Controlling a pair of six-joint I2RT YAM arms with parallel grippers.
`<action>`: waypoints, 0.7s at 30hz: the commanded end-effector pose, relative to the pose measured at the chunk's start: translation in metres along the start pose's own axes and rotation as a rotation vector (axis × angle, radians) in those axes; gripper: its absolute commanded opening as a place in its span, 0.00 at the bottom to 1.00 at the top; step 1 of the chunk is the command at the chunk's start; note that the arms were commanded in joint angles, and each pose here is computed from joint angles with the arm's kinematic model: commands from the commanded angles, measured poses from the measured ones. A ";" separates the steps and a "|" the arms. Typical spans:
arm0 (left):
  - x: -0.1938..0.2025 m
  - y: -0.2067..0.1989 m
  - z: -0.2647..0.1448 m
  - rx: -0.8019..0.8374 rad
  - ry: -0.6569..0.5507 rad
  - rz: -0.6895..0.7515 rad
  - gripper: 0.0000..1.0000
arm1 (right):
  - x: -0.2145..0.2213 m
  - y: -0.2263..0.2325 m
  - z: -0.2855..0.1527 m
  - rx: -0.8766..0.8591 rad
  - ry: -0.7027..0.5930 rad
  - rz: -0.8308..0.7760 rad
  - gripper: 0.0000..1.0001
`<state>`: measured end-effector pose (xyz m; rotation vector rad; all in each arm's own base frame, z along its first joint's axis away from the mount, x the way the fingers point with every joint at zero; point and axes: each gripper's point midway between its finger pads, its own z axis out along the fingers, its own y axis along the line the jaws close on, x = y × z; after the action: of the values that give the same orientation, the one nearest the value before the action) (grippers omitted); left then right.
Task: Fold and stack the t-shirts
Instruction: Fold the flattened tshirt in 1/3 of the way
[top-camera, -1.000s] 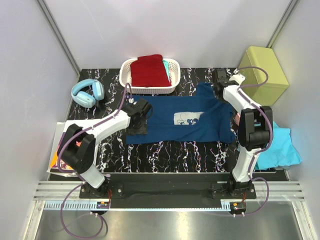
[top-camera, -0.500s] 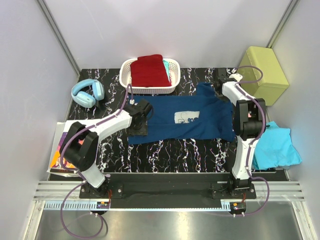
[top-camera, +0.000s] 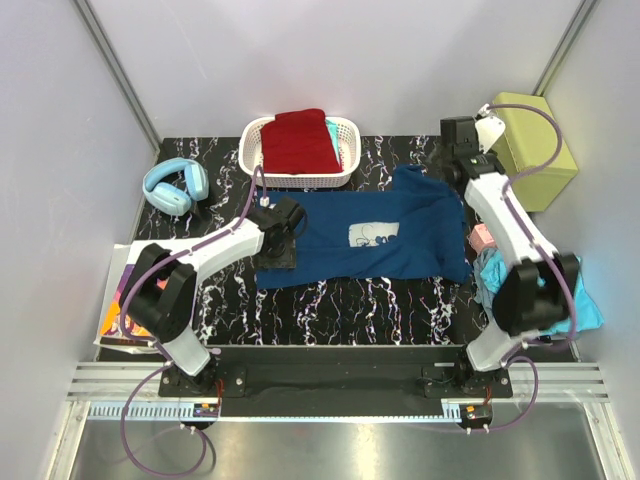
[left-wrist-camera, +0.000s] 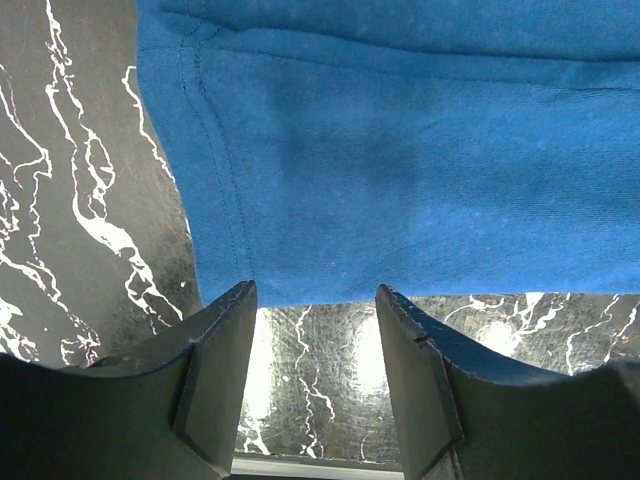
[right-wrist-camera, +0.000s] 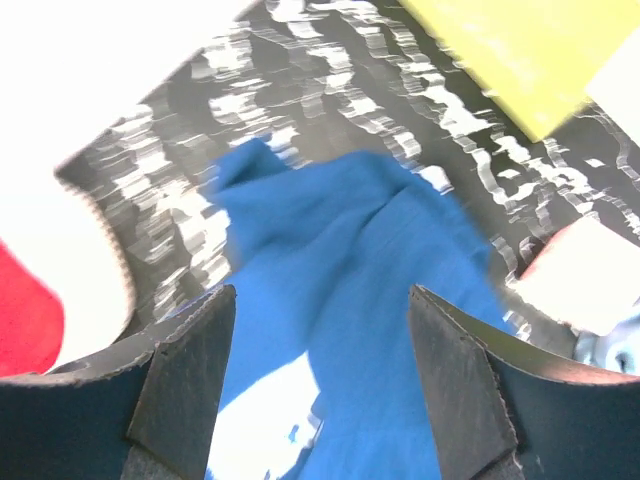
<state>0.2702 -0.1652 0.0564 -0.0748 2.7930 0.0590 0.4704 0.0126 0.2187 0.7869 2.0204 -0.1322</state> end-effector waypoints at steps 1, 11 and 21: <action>-0.006 -0.011 -0.001 0.044 -0.023 -0.011 0.56 | 0.042 0.019 -0.063 -0.147 0.075 -0.090 0.76; -0.004 -0.024 0.022 0.048 0.032 -0.006 0.55 | 0.097 -0.027 -0.120 -0.166 0.161 -0.177 0.76; 0.019 -0.019 0.047 -0.018 0.145 -0.001 0.24 | 0.074 -0.038 -0.147 -0.214 0.109 -0.161 0.76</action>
<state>0.2759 -0.1819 0.0155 -0.0744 2.8960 0.0650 0.3146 0.0776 0.2147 0.5073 2.1978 0.0202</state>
